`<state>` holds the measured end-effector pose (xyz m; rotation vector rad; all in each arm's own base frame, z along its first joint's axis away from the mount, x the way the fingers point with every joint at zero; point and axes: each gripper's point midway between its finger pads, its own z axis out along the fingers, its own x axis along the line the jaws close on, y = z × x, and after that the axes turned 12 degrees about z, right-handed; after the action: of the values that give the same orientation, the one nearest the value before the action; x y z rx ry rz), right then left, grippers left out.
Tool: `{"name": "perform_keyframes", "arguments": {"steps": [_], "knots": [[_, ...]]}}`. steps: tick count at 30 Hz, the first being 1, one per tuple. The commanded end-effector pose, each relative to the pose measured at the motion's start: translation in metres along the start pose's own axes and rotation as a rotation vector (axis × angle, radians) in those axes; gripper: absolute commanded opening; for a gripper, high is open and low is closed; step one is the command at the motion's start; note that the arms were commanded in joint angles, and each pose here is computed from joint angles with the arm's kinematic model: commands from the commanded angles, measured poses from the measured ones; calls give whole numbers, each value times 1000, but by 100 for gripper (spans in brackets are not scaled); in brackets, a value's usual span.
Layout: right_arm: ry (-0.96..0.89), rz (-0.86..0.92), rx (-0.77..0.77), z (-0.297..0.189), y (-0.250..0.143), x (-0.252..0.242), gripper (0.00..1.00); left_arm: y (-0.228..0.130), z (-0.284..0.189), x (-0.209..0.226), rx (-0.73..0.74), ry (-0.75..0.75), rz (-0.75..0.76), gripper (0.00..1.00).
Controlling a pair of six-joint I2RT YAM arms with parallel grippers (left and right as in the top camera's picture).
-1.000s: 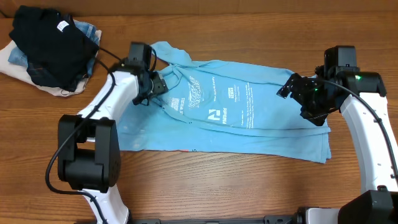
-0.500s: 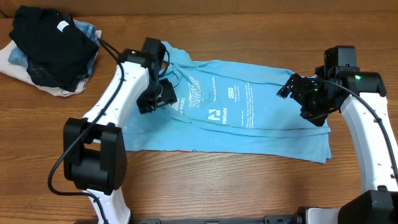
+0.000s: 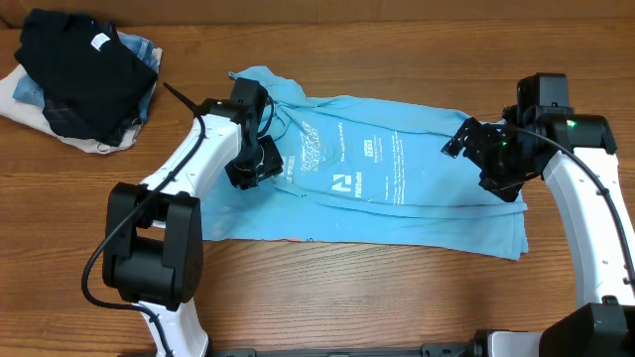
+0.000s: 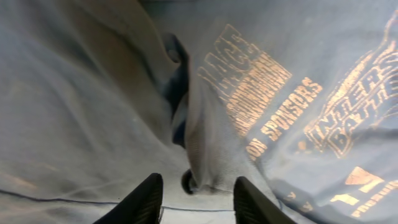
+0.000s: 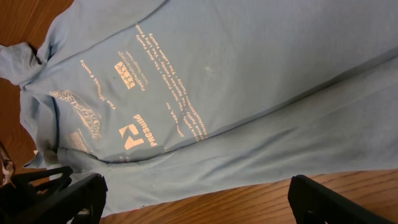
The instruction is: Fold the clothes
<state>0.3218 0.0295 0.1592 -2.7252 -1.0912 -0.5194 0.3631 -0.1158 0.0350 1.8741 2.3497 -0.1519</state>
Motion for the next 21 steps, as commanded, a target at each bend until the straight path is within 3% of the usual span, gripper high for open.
{"name": "perform_keyframes", "arguments": {"steps": [1, 6, 21], "knots": [[7, -5, -20, -5, 2, 3, 98, -2, -1, -5, 9, -33, -20, 36], [7, -5, -21, -5, 2, 3, 98, 2, -1, -7, -9, -39, -18, 29], [7, -5, -20, -5, 2, 3, 98, 7, 17, -15, 1, -79, -44, 22]]}}
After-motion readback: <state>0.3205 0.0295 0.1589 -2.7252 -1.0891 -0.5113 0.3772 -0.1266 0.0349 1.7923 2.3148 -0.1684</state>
